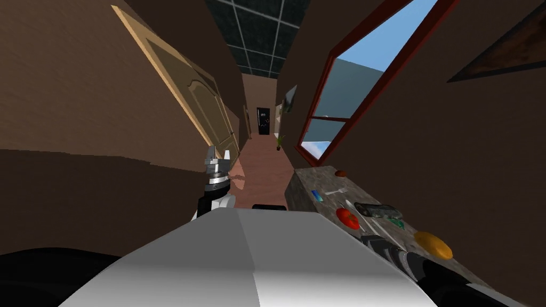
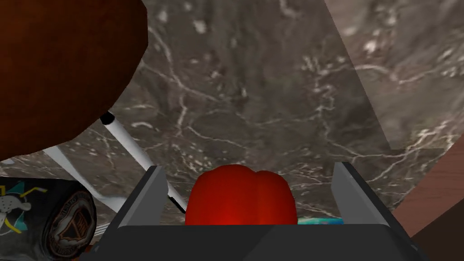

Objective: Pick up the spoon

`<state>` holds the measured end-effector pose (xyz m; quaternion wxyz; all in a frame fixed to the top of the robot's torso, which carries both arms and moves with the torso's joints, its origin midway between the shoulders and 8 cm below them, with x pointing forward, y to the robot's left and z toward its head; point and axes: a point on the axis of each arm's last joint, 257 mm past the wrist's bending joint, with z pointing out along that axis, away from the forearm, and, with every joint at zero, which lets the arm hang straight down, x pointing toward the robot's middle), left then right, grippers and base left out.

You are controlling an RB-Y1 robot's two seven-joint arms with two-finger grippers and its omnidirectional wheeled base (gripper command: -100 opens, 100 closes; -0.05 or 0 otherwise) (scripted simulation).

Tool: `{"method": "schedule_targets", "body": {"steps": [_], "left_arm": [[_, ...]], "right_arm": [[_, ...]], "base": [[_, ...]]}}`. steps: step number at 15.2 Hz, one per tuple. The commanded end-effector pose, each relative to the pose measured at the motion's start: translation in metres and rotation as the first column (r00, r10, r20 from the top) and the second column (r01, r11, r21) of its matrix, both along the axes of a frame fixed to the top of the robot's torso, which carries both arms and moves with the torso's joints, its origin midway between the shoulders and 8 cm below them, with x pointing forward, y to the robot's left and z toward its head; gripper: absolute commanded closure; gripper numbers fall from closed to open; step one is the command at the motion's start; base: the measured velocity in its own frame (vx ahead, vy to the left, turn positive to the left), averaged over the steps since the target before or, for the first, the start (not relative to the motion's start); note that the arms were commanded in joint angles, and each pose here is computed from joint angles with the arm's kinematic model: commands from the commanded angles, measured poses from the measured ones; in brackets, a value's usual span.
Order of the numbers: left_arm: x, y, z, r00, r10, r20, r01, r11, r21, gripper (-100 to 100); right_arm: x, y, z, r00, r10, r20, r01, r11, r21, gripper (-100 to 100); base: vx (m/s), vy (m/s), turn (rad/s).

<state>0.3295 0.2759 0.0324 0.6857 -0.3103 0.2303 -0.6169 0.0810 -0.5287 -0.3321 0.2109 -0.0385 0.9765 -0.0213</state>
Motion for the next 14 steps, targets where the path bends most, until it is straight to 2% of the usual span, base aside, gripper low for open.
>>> {"method": "schedule_targets", "body": {"steps": [1,2,3,5,6,7,8,11,14], "left_arm": [[0.000,0.000,0.000,1.000,0.000,0.000,0.000,1.000,0.000,0],[0.000,0.000,0.000,1.000,0.000,0.000,0.000,1.000,0.000,0],[0.000,0.000,0.000,1.000,0.000,0.000,0.000,1.000,0.000,0],[0.000,0.000,0.000,1.000,0.000,0.000,0.000,1.000,0.000,0],[0.000,0.000,0.000,1.000,0.000,0.000,0.000,1.000,0.000,0],[0.000,0.000,0.000,1.000,0.000,0.000,0.000,1.000,0.000,0],[0.000,0.000,0.000,1.000,0.000,0.000,0.000,1.000,0.000,0],[0.000,0.000,0.000,1.000,0.000,0.000,0.000,1.000,0.000,0],[0.000,0.000,0.000,1.000,0.000,0.000,0.000,1.000,0.000,0]], "right_arm": [[-0.020,-0.018,-0.001,0.998,0.003,-0.060,-0.006,0.999,-0.048,-100],[-0.021,-0.021,-0.001,0.998,0.014,-0.067,-0.018,0.998,-0.062,-100],[-0.032,-0.031,0.000,0.995,0.010,-0.102,-0.019,0.996,-0.086,-100],[-0.034,-0.033,0.000,0.994,0.019,-0.108,-0.030,0.995,-0.098,-100],[-0.045,-0.043,0.001,0.989,0.018,-0.143,-0.036,0.992,-0.125,-100],[-0.045,-0.044,0.001,0.989,0.022,-0.146,-0.041,0.991,-0.129,-100],[-0.056,-0.053,0.002,0.983,0.023,-0.180,-0.052,0.986,-0.156,-100],[-0.065,-0.062,0.003,0.978,0.023,-0.209,-0.062,0.982,-0.179,-100],[-0.084,-0.078,0.007,0.963,0.022,-0.267,-0.085,0.971,-0.224,-100]], "base": [[-0.033,-0.075,0.259],[-0.033,-0.072,0.229],[-0.020,-0.073,0.306],[-0.011,-0.061,0.169],[-0.014,-0.043,0.153],[-0.014,-0.045,0.197],[-0.012,-0.058,0.228],[-0.002,-0.065,0.218],[0.001,-0.077,0.214]]}}
